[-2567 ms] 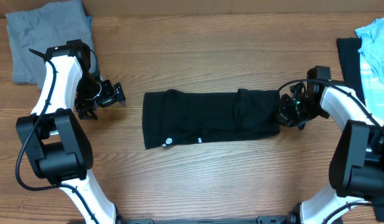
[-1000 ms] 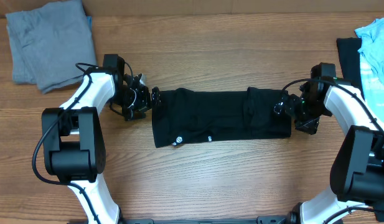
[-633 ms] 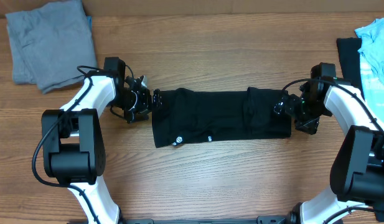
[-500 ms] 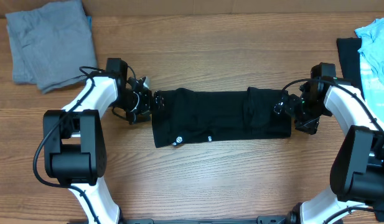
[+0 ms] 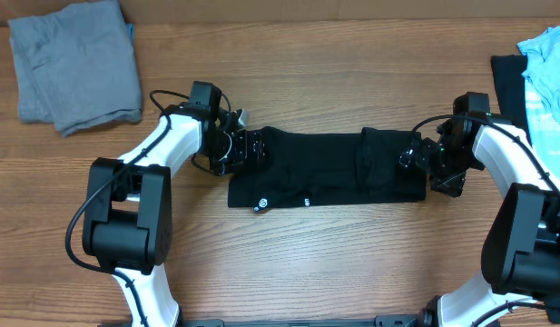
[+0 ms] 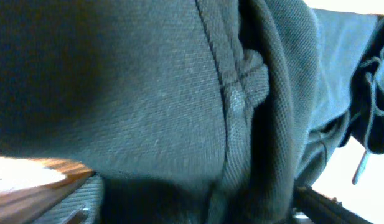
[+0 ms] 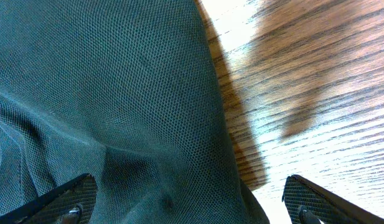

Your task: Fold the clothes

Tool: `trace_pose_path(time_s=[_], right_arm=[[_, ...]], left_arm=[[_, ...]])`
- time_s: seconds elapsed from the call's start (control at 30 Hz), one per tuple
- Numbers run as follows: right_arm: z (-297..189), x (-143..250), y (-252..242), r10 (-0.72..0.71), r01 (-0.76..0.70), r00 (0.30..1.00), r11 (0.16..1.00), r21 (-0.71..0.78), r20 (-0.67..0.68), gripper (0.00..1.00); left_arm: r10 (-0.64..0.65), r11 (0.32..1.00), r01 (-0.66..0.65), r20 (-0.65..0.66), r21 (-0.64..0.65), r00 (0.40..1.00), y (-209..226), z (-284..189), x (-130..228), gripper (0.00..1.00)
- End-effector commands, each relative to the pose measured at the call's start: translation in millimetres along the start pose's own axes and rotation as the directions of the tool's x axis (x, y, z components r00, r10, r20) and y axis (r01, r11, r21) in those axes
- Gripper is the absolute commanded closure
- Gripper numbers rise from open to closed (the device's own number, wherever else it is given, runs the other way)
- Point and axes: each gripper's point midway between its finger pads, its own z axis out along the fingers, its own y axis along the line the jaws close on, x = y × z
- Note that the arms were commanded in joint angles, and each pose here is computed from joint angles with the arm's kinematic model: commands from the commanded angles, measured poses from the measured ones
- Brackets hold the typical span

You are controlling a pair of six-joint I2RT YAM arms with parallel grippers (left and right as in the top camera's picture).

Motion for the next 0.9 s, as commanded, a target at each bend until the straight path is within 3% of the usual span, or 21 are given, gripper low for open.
trace_pose_path(time_s=[0.0,0.13,0.17,0.2,0.23,0.37,0.57,0.7,0.87], right_arm=[[-13,-8,4,-0.009,0.01,0.999,1.0,-0.012,0.047,0.0],[-13,-8,4,-0.009,0.01,0.999,1.0,-0.012,0.047,0.0],[-13,-8,4,-0.009,0.01,0.999,1.0,-0.011,0.046,0.0],[-13,-7,3,-0.008,0.009,0.999,1.0,-0.01,0.042,0.0],[-13,-6,3,-0.008,0.008,0.999,1.0,-0.01,0.041,0.0],[-13,-4,4,-0.005,0.006,0.999,1.0,-0.013,0.032,0.0],[-13,2,10,-0.006,0.006,1.0,0.999,-0.043,0.005,0.0],[-12,3,19,-0.025,0.026,1.0,0.998,-0.064,0.007,0.0],[-9,4,50,-0.095,0.098,0.995,0.986,-0.135,0.026,0.0]], left_arm=[[-0.064,0.994,0.062,-0.026,-0.086,0.998,21,16,12,0.27],[-0.064,0.993,0.063,-0.005,-0.097,0.998,23,15,7,0.53],[-0.063,0.993,0.062,-0.003,-0.097,0.998,23,15,6,0.65],[-0.066,0.99,0.066,0.004,-0.122,0.998,27,14,5,0.92],[-0.076,0.987,0.076,0.008,-0.141,0.997,31,13,5,0.96],[-0.141,0.947,0.143,0.027,-0.286,0.99,61,-5,4,0.96],[-0.258,0.814,0.259,0.075,-0.519,0.963,111,-79,0,0.96],[-0.267,0.789,0.278,0.101,-0.549,0.958,114,-124,-12,0.96],[-0.219,0.803,0.257,0.134,-0.537,0.966,86,-160,-30,0.96]])
